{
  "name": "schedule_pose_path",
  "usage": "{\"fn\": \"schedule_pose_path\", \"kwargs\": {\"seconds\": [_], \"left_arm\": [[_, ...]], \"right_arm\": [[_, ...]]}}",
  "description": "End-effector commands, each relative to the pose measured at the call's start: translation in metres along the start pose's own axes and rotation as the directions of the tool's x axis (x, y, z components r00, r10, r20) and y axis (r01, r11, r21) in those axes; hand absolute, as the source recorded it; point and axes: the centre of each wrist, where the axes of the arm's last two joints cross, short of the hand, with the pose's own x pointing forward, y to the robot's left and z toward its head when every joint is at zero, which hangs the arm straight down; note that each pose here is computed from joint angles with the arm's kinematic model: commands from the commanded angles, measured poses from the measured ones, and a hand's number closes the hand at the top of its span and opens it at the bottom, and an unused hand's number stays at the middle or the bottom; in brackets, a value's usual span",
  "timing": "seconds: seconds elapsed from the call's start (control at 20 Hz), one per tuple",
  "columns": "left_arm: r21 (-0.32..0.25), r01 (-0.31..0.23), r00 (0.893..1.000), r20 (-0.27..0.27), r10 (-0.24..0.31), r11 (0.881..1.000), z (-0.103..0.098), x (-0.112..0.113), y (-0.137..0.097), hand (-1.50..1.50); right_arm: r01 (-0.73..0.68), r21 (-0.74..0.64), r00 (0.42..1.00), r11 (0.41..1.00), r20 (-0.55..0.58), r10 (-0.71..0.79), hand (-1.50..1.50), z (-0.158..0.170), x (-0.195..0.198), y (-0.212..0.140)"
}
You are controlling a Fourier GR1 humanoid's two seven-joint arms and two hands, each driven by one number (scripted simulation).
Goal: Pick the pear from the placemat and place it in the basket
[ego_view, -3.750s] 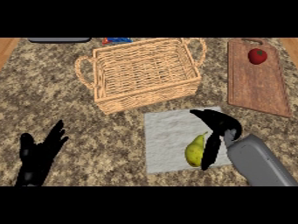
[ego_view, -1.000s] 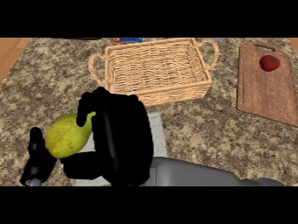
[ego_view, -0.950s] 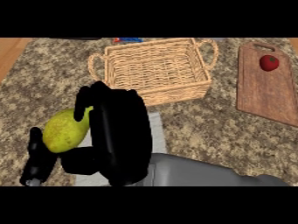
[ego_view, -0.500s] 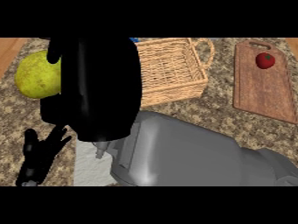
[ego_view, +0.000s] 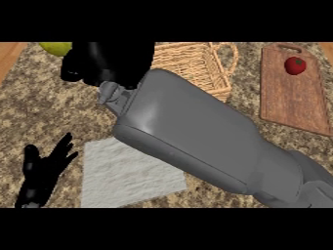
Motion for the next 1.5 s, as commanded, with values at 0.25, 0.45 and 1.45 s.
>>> {"fn": "schedule_pose_path", "kwargs": {"seconds": [0.25,0.45,1.45], "left_arm": [[-0.010,-0.015,0.999,-0.051,0.014,1.000,0.001,-0.007,-0.007,0.00],[-0.004,-0.009,0.999,-0.052,0.008,1.000,-0.005,0.001,-0.011,0.00],[0.025,-0.013,0.998,-0.065,0.014,1.000,0.011,-0.026,-0.010,0.00]], "right_arm": [[0.045,-0.021,0.984,0.999,-0.174,-0.048,1.50,-0.040,-0.032,0.019],[0.114,0.001,0.965,0.993,-0.237,-0.111,1.50,-0.046,-0.048,0.027],[-0.123,0.040,0.961,0.992,-0.245,0.129,-1.50,-0.068,-0.161,0.045]]}}
